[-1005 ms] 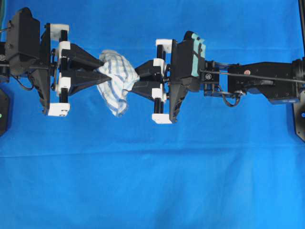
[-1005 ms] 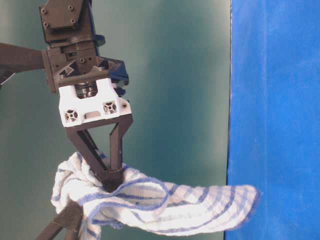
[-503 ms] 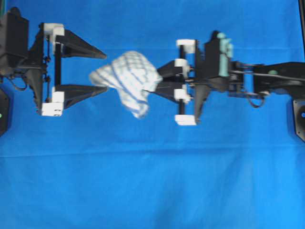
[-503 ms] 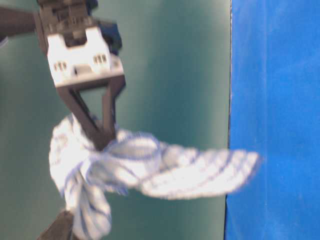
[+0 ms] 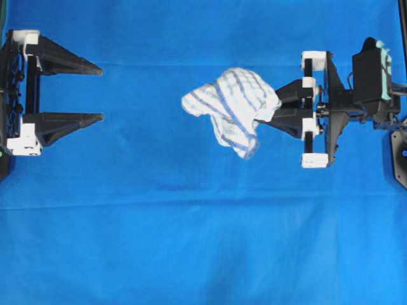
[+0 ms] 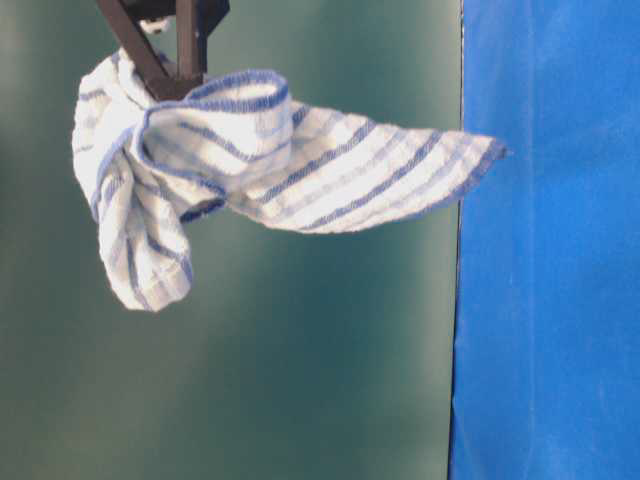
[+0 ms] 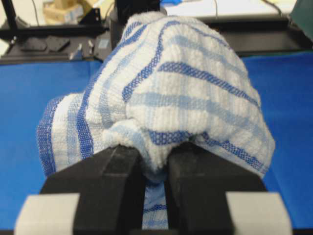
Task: Hand over the towel.
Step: 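Open the left gripper and pull the towel right with the right gripper, then lower the towel onto the table center with the right gripper and release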
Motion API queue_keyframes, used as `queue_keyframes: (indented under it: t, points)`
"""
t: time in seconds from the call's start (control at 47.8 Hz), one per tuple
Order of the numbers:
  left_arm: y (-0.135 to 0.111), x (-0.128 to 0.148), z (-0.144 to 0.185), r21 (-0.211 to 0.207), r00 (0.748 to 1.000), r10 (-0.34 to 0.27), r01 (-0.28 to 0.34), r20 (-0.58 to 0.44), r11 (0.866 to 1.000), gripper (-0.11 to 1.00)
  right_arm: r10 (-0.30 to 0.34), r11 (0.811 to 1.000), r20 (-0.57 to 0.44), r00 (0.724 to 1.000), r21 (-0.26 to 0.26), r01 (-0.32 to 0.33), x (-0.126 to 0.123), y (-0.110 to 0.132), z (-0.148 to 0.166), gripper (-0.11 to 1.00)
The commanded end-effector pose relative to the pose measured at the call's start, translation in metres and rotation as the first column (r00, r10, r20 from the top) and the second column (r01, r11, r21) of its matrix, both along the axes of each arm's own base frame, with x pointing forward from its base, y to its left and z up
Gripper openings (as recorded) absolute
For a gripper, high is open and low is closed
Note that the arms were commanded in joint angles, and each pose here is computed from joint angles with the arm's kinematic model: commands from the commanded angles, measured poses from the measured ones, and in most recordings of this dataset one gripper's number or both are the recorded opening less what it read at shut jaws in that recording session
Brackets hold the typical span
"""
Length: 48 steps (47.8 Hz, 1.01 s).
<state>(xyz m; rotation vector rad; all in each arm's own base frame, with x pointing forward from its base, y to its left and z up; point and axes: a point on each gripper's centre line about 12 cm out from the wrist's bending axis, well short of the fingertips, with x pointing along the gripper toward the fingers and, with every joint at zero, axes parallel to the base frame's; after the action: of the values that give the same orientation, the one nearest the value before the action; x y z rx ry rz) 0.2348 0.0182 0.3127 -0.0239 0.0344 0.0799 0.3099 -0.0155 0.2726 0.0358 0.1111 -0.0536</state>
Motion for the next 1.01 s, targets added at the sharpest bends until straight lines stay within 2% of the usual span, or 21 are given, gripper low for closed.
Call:
queue_keyframes:
  t: [0.0,0.272,0.44,0.545,0.67,0.859,0.984]
  points:
    - [-0.001,0.002,0.007,0.001,1.0,-0.003,0.003,0.029,1.0,0.92,-0.014,1.0,0.012,1.0,0.004,0.014,0.001,-0.004,0.007,0.12]
    - [0.0,0.005,0.005,-0.003,1.0,-0.002,0.002,0.025,1.0,0.92,-0.031,0.999,-0.075,0.997,0.01,0.032,0.016,-0.011,-0.004,0.12]
    - [0.0,0.005,0.005,-0.003,1.0,-0.002,0.002,0.025,1.0,0.92,-0.038,0.998,-0.228,0.973,0.038,0.048,0.025,-0.014,-0.023,0.12]
    - [0.0,0.005,0.005,-0.003,1.0,-0.002,0.002,0.025,1.0,0.92,-0.05,0.995,-0.367,0.929,0.066,0.079,0.036,-0.02,-0.041,0.12]
    - [0.0,0.005,0.003,-0.004,1.0,-0.002,0.002,0.022,1.0,0.92,-0.057,0.992,-0.497,0.866,0.068,0.104,0.05,-0.028,-0.065,0.12]
    - [0.0,0.005,0.002,-0.005,1.0,-0.002,0.002,0.019,1.0,0.92,-0.05,0.992,-0.632,0.773,0.059,0.112,0.07,-0.032,-0.115,0.12]
    - [0.0,0.005,0.0,-0.005,1.0,-0.002,0.002,0.013,1.0,0.92,-0.043,0.992,-0.68,0.732,0.058,0.112,0.075,-0.033,-0.14,0.12]
